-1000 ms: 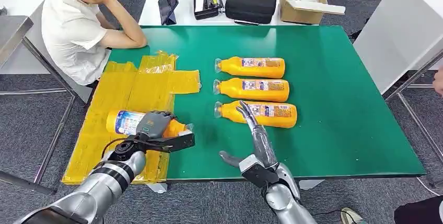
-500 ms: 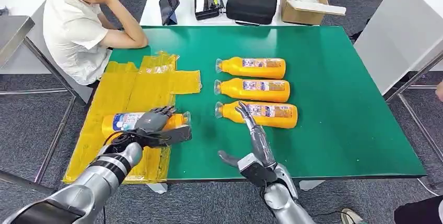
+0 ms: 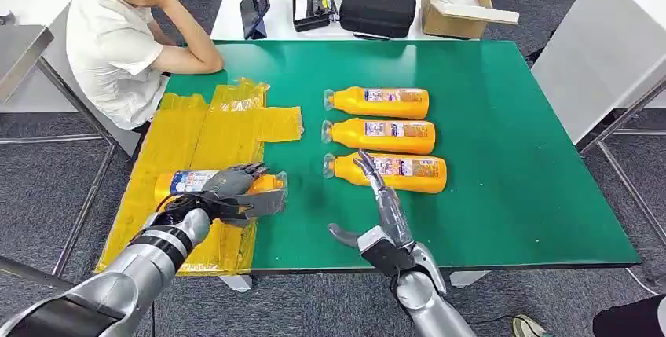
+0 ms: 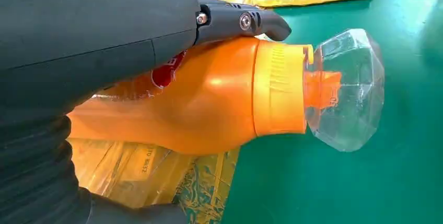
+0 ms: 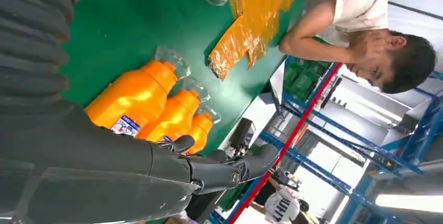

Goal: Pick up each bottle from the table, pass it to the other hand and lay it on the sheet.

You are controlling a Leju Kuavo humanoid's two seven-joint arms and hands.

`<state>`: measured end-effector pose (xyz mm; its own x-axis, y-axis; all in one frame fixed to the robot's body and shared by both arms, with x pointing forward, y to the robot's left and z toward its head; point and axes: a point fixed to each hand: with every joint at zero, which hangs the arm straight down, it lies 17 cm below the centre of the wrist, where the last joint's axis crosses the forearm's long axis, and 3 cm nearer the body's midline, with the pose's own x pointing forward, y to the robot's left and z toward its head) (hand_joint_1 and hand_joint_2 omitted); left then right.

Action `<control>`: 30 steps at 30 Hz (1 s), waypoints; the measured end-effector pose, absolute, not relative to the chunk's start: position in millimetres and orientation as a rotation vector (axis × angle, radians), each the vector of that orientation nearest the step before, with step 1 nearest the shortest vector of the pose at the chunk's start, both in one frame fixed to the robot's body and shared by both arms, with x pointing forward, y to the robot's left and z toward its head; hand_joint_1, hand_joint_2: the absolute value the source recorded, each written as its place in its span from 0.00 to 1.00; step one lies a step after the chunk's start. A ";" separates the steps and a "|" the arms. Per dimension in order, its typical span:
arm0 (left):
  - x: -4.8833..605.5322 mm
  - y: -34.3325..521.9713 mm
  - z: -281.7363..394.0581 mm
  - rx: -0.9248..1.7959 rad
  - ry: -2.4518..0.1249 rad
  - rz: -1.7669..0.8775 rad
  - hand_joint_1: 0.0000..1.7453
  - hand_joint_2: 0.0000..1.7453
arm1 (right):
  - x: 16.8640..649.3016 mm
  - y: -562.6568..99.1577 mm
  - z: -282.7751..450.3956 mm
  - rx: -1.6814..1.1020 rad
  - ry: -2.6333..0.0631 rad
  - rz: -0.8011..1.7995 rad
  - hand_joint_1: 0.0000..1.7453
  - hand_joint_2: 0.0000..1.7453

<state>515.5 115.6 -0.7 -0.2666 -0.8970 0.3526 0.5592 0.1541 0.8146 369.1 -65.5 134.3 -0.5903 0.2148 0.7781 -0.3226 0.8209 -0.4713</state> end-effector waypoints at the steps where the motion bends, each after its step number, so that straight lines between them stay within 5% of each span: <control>1: 516.7 114.1 2.0 0.407 -1.172 -1.458 0.00 1.00 | 369.3 -65.7 134.0 0.076 -2.078 0.735 0.00 1.00; 14: 512.4 70.4 141.5 0.529 -1.969 -0.877 0.00 1.00 | 371.2 -72.0 140.0 -0.058 -2.127 0.764 0.00 1.00; 30: 487.1 37.5 184.8 0.316 -2.082 -0.698 0.00 1.00 | 392.9 -84.7 108.8 -0.230 -1.985 1.022 0.00 1.00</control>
